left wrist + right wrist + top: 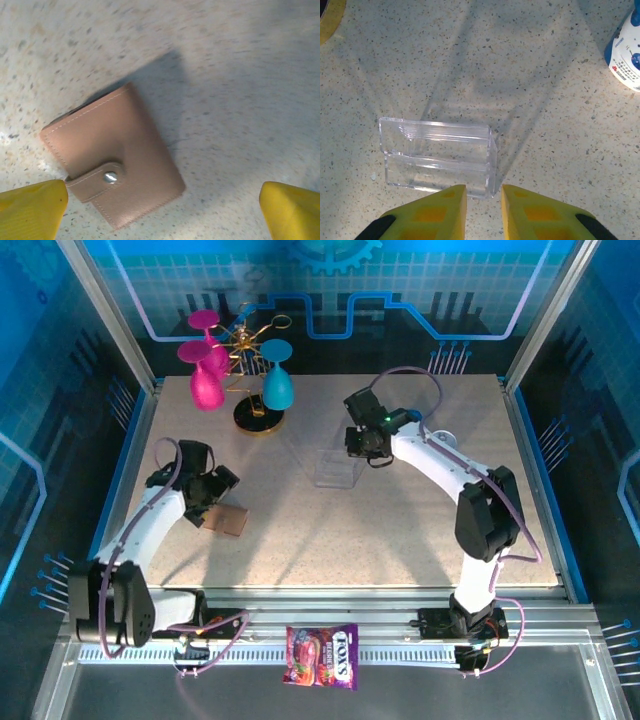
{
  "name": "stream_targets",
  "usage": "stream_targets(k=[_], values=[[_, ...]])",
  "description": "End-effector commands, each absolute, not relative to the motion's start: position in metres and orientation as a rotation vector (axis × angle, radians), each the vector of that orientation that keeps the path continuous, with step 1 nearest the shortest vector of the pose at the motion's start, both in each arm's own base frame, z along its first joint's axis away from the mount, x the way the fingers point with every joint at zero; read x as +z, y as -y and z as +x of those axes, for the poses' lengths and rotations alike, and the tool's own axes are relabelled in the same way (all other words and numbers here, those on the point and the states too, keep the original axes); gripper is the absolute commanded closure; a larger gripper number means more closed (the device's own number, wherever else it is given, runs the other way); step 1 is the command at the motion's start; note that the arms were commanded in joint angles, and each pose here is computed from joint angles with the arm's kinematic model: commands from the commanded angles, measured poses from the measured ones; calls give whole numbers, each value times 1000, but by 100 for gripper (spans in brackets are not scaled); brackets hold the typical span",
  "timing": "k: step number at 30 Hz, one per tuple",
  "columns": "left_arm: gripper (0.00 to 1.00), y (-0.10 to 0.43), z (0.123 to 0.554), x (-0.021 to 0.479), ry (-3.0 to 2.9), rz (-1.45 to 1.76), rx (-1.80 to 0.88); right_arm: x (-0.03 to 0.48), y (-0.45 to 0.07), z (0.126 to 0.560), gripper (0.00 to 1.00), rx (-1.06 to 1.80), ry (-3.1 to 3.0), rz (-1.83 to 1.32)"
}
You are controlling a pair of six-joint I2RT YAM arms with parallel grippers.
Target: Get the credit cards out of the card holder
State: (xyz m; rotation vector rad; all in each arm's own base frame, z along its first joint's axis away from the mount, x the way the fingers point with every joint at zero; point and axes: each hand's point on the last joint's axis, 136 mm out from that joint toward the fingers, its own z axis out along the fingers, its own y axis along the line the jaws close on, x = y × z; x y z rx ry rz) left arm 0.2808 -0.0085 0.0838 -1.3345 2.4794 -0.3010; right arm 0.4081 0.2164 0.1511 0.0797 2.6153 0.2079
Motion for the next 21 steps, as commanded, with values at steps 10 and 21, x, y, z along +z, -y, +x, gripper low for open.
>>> stream_targets(k=[10,21], values=[[1,2,255,33,-2467,-1781,-131,174,-205,396,75,224,-2569,80],[3,6,251,17,-2480,-1828,-136,179,-202,393,75,220,-2564,86]])
